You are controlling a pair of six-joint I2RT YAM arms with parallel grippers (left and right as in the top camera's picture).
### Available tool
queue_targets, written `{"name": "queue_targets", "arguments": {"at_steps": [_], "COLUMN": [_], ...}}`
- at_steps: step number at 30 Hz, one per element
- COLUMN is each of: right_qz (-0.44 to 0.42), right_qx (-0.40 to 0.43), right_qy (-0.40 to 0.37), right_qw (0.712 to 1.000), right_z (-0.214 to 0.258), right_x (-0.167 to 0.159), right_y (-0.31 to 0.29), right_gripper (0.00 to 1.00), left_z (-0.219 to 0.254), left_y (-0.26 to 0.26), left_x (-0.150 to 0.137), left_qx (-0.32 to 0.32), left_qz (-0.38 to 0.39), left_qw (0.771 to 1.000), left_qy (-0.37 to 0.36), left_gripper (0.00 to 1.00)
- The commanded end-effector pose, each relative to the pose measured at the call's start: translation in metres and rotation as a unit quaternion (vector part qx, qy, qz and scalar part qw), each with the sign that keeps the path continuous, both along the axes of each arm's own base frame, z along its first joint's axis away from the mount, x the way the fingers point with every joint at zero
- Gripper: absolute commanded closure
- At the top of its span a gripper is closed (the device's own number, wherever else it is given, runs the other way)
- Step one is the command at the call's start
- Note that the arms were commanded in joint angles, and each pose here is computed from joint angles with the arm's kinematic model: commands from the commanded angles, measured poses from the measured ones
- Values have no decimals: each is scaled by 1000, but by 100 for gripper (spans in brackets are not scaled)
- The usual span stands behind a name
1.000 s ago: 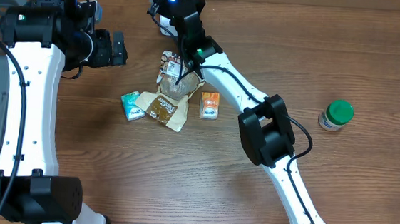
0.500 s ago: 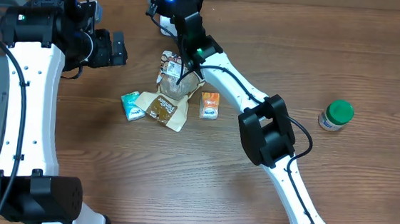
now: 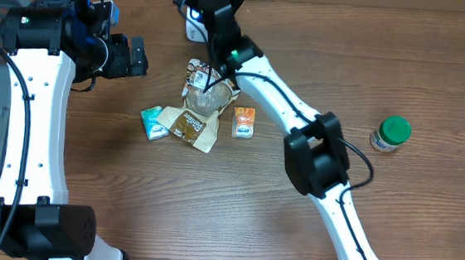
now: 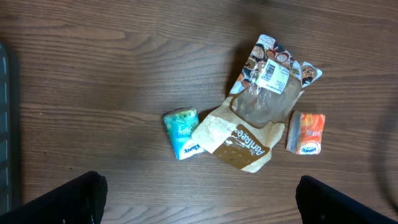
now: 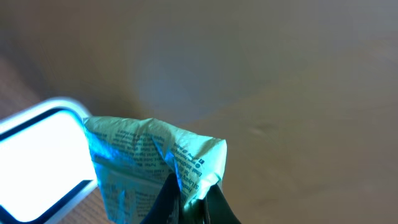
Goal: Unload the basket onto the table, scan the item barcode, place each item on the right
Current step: 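Hold the light-green bag in front of the scanner with the right gripper, then carry the bag right and set it beside the jar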
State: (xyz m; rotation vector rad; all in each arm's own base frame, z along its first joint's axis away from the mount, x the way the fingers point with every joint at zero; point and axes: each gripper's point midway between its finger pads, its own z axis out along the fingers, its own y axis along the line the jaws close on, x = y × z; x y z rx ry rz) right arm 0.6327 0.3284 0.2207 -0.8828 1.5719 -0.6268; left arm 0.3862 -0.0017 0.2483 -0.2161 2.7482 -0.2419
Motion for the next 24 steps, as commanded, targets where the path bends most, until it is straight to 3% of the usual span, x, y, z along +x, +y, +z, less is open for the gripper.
{"name": "queue_targets", "arguments": {"at_steps": [1,7,13,18,24], "right_qz": [-65,-176,-316,-457,-557], "right_qx": [205,390,509,524,509], "right_qy": [-76,51,196,252,248], "right_qw": [974,902,776,673,608], "right_z": [162,179,145,93,32], "right_x": [-44,-119,-191,-219,-220], "right_y": [-42,-107,-191,-262,-322], "right_gripper": [96,96,96,96,96], "left_z": [11,11,11,11,10], "left_y": [-4,-4,-4,-4,-4], "left_x": [2,2,2,2,2], "left_qx": [-2,-2,-2,-2,-2], "left_qz": [-8,-8,-8,-9,-9], "left_qw": [1000,1000,1000,1000,1000], "left_qy": [-18,-17,-18,-17,-17], "left_gripper": [1,1,0,0,0]}}
